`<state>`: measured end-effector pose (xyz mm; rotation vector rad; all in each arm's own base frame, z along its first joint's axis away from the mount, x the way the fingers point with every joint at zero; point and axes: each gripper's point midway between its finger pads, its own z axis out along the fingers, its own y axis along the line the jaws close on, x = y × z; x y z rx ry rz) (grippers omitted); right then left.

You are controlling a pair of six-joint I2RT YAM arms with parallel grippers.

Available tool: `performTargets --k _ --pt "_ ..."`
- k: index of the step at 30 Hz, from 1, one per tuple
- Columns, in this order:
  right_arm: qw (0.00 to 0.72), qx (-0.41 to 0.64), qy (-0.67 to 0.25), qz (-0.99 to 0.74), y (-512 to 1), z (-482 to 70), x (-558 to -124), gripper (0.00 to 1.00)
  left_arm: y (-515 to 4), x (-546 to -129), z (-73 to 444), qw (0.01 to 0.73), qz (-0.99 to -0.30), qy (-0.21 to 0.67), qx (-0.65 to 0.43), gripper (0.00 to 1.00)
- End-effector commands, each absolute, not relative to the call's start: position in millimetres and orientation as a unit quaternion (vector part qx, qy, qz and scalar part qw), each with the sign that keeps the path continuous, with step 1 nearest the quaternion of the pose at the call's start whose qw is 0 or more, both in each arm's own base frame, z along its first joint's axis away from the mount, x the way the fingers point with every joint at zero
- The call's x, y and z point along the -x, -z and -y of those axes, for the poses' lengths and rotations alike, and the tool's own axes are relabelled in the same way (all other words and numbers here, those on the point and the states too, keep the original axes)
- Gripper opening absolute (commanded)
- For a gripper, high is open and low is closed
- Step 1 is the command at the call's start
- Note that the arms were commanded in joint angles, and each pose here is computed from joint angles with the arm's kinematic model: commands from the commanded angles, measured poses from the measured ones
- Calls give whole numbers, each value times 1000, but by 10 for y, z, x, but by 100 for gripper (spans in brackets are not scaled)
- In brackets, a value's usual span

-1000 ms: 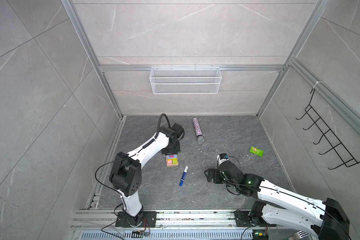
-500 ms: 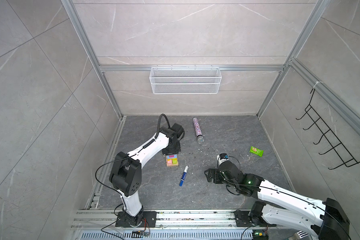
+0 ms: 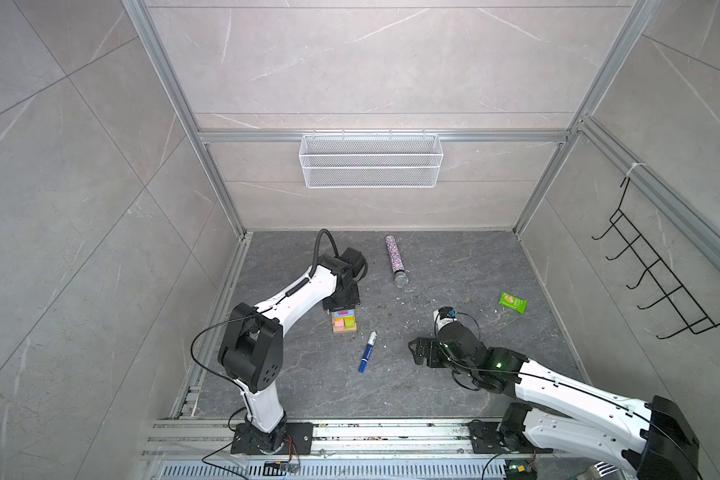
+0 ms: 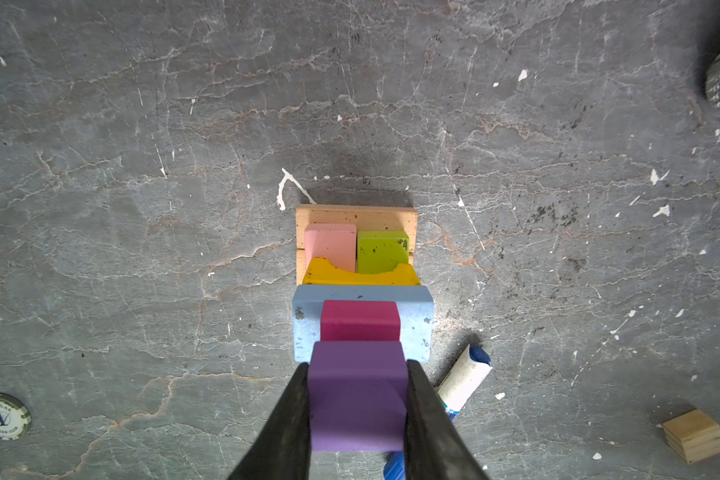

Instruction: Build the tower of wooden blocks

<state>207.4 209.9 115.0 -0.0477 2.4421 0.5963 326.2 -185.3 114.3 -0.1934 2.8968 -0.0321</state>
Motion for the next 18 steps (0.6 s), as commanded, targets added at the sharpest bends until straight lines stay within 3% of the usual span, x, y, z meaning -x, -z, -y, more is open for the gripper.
performTargets --k 1,18 --pt "311 20 -227 -922 -1174 -2129 -2085 95 -1163 -3272 1824 123 -989 10 76 20" --pt "313 20 -226 -922 -1182 -2125 -2089 95 -1072 -3280 1829 113 -991 5 70 21"
